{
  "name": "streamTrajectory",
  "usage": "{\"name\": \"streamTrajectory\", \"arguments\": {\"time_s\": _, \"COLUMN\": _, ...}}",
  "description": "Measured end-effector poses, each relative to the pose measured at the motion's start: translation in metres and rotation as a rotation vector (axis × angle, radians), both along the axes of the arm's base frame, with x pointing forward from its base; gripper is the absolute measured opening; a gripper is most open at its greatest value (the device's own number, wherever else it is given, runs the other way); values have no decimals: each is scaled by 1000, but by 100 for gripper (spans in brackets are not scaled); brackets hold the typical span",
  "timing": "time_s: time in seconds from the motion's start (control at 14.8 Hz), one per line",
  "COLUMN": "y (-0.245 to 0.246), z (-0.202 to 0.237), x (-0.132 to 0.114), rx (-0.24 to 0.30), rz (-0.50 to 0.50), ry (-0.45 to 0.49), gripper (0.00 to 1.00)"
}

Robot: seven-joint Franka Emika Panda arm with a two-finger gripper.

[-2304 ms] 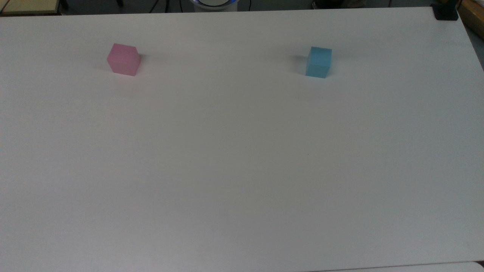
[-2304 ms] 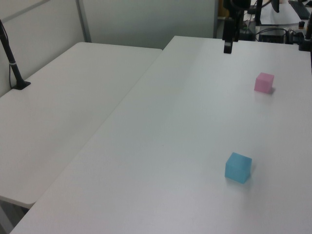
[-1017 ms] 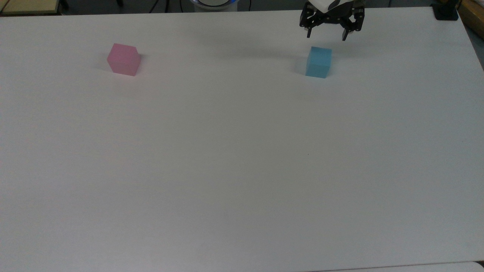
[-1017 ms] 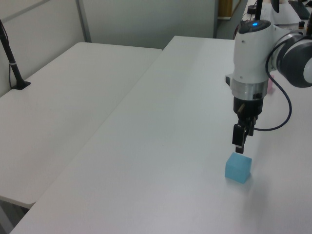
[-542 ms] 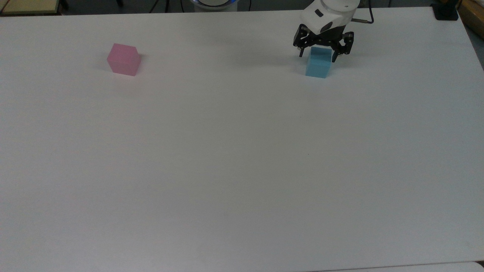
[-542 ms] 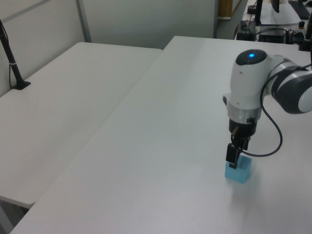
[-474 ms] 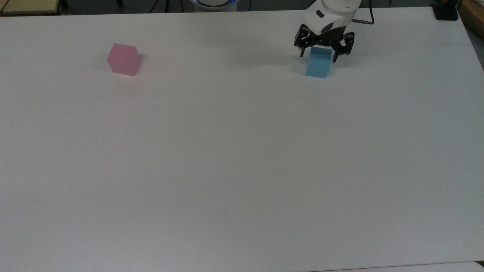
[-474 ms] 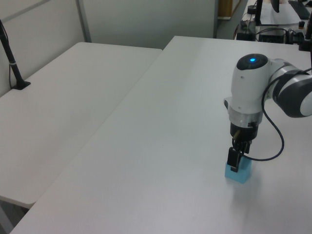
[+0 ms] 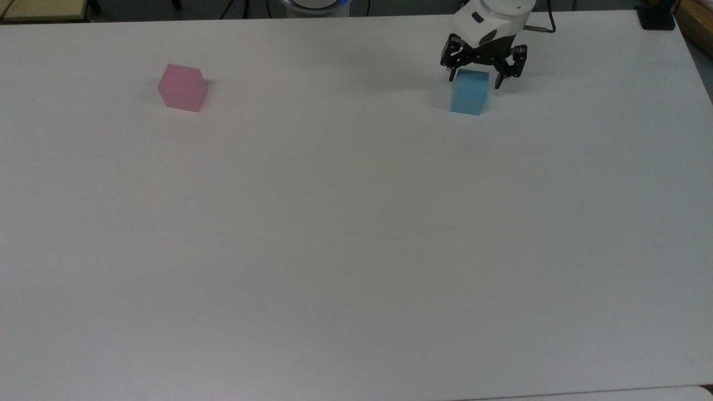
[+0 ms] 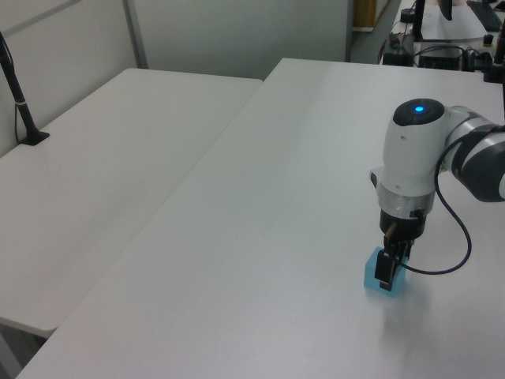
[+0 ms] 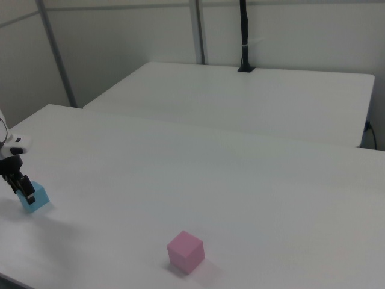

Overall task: Put blue cube on pink cube
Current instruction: 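Close the gripper on the light-blue cube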

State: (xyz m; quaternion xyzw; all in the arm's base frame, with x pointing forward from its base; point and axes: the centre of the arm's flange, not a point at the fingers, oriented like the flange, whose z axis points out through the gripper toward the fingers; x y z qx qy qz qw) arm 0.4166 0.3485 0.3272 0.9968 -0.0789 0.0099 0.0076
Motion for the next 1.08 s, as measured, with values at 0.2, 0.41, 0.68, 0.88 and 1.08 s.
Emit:
{"name": "streamTrajectory", "arguments": {"time_s": 0.2, "y": -2, "z": -4, "x": 0, "rx": -2, "rz": 1, "ry": -4, "gripper": 97}}
{"name": "streamTrajectory", "arguments": {"time_s": 0.41, "y": -4, "z": -5, "x": 3, "rx": 0, "rz": 1, "ry": -13, "gripper": 97}}
{"name": "streamTrajectory", "arguments": {"time_s": 0.68, "y": -5, "z": -13, "x": 5, "rx": -4, "rz": 10, "ry": -11, "gripper": 93}}
{"name": "streamTrajectory", "arguments": {"time_s": 0.88, "y": -7, "z": -16, "x": 8, "rx": -2, "rz": 9, "ry": -19, "gripper": 70}}
{"name": "streamTrajectory", "arguments": {"time_s": 1.08, "y": -9, "z": -15, "x": 11, "rx": 2, "rz": 5, "ry": -23, "gripper": 61}}
